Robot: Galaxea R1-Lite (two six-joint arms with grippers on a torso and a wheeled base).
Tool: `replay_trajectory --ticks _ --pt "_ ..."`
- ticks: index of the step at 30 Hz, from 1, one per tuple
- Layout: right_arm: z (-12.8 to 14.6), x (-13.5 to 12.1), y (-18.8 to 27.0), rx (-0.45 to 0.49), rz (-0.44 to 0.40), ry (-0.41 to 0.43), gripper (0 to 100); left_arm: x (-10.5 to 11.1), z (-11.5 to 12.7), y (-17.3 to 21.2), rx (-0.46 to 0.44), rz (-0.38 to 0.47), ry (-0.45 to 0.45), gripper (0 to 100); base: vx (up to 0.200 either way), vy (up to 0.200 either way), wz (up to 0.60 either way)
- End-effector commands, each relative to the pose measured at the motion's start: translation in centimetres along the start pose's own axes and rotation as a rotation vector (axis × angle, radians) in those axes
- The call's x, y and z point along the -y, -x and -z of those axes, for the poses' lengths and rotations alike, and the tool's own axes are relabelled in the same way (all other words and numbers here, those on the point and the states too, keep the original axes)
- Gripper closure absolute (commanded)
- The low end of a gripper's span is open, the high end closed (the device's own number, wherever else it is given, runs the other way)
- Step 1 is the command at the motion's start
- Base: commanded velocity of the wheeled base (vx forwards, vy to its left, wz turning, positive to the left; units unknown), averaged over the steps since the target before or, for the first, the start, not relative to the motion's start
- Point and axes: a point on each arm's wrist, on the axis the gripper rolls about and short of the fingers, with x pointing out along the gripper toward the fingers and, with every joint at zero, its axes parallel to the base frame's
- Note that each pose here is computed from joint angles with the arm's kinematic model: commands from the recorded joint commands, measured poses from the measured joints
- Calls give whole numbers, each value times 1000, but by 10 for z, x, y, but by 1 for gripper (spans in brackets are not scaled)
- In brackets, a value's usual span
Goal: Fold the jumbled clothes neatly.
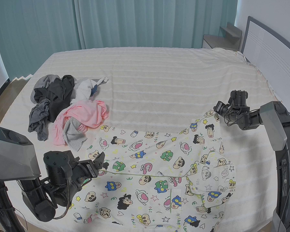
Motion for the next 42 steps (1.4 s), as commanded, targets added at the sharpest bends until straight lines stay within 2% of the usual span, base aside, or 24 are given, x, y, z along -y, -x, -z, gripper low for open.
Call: replay_trajectory --ticks 1,6,9,11,14,15,20,25,27,29,31,37,42 --pt "5 3 -1 -10 11 -1 0 1 -1 0 13 7 4 0 0 0 0" --pt "-5 2 12 5 47 -4 0 0 0 1 8 5 1 0 0 0 0" --pt "-7 6 27 -19 67 -17 0 2 1 2 3 12 3 0 0 0 0" --pt "-1 7 52 -72 101 -21 0 4 5 6 -18 21 -6 0 0 0 0" --pt "0 4 76 -86 104 -25 0 6 8 9 -27 35 -13 0 0 0 0" --pt "6 -2 110 -102 85 -24 0 8 10 10 -36 42 -20 0 0 0 0" --pt "35 -11 183 -130 35 0 0 12 14 12 -52 59 -11 0 0 0 0" --pt "58 -9 229 -152 26 1 0 17 20 15 -76 77 25 0 -200 0 0" --pt "71 -3 253 -160 29 -3 0 17 35 16 -140 68 39 0 -200 0 0" --pt "74 -2 258 -164 31 -3 0 16 40 16 -158 62 50 0 -200 0 0" --pt "85 4 272 -177 37 -6 0 15 53 18 -215 43 93 0 -200 0 0" --pt "94 9 280 -169 32 -4 0 9 62 21 -260 5 141 0 -200 0 0" --pt "103 12 286 -195 37 -4 0 3 71 27 -312 -42 244 0 -40 0 0"
